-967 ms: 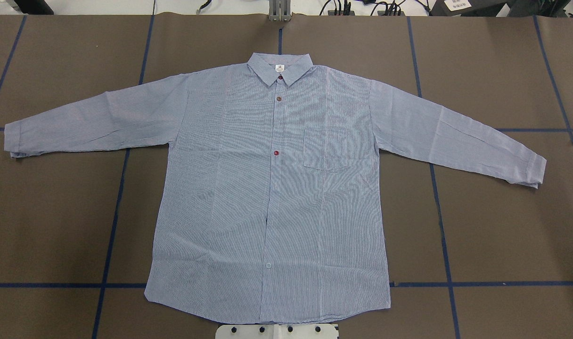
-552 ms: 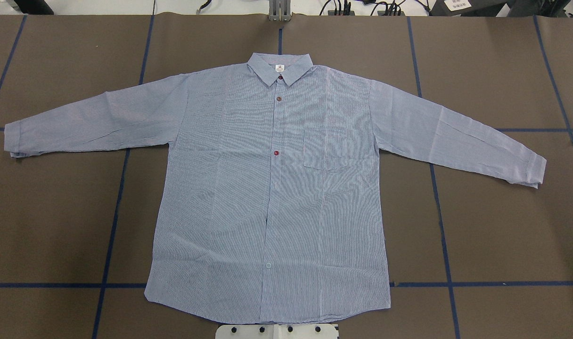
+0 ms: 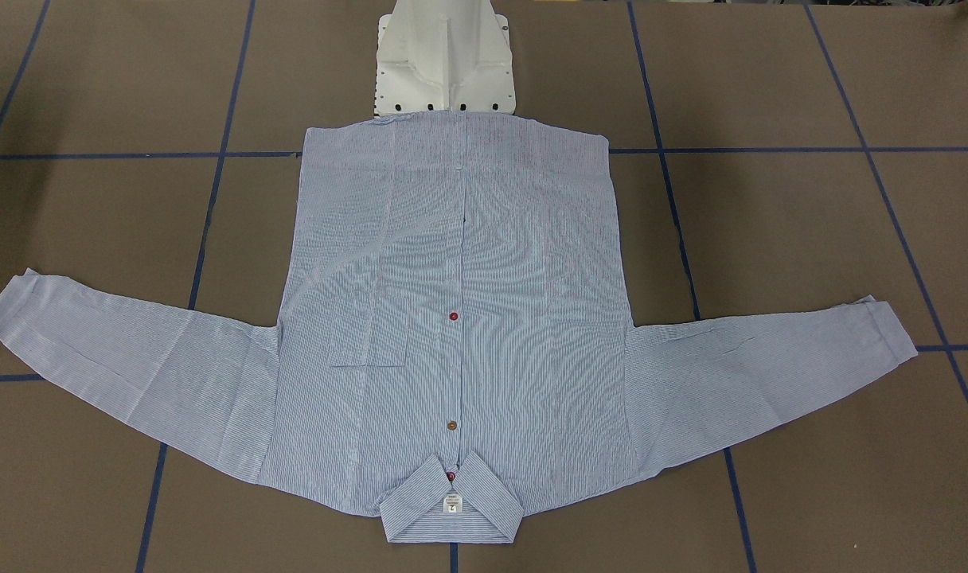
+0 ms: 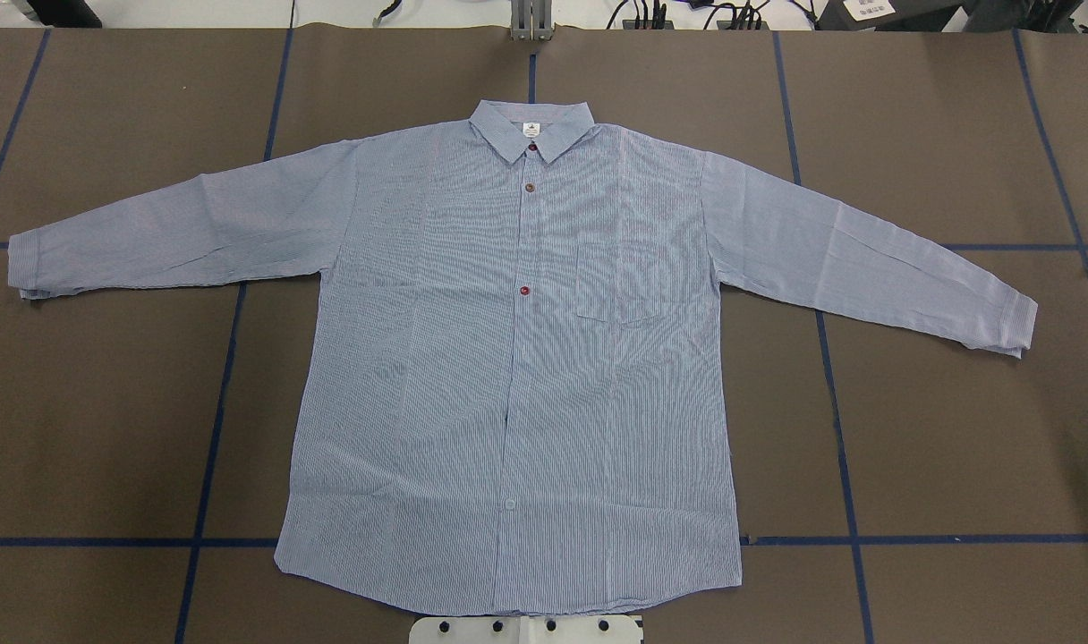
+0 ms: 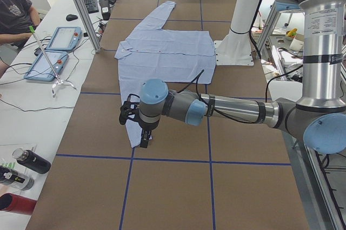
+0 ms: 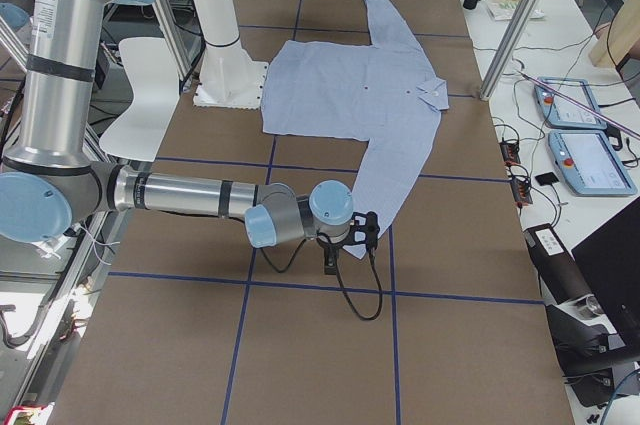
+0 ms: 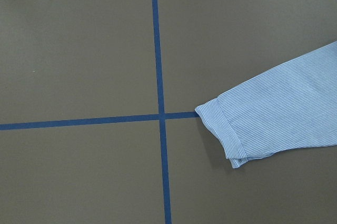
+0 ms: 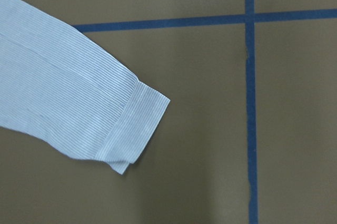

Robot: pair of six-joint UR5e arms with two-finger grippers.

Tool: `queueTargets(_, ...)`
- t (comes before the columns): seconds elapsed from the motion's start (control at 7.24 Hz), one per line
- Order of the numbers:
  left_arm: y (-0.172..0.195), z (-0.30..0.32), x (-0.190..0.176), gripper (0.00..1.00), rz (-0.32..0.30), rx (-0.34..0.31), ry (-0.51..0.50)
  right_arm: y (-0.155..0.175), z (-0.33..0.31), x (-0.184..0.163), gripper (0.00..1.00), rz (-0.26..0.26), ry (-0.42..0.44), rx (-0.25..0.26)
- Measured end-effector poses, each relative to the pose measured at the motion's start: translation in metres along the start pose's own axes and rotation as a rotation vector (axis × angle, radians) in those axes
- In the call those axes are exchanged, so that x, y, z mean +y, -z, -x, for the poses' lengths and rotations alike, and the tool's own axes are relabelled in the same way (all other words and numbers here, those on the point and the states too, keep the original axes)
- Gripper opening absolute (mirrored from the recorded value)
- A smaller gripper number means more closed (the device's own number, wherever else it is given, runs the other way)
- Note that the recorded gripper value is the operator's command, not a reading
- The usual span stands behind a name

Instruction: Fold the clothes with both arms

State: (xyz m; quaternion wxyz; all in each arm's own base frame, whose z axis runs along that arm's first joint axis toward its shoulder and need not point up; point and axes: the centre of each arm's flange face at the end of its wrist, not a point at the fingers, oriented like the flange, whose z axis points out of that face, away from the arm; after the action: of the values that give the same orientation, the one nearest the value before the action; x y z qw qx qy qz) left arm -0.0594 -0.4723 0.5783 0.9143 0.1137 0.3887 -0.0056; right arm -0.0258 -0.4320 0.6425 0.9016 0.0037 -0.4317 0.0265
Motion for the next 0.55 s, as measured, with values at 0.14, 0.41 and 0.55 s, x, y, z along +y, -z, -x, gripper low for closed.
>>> queueTargets(0.14, 0.0, 0.0, 0.0, 1.0, 0.0, 0.0, -0.001, -0.012, 0.024, -0.015, 1.0, 0.002, -0.047, 0.029)
queueTargets(0.41, 0.0, 0.0, 0.0, 1.0, -0.001, 0.0, -0.002, -0.035, 0.06, -0.032, 1.0, 0.014, -0.153, 0.041)
queueTargets(0.55, 0.0, -0.001, -0.001, 1.0, -0.002, -0.001, -0.003, -0.042, 0.073, -0.034, 1.0, 0.0, -0.216, 0.027)
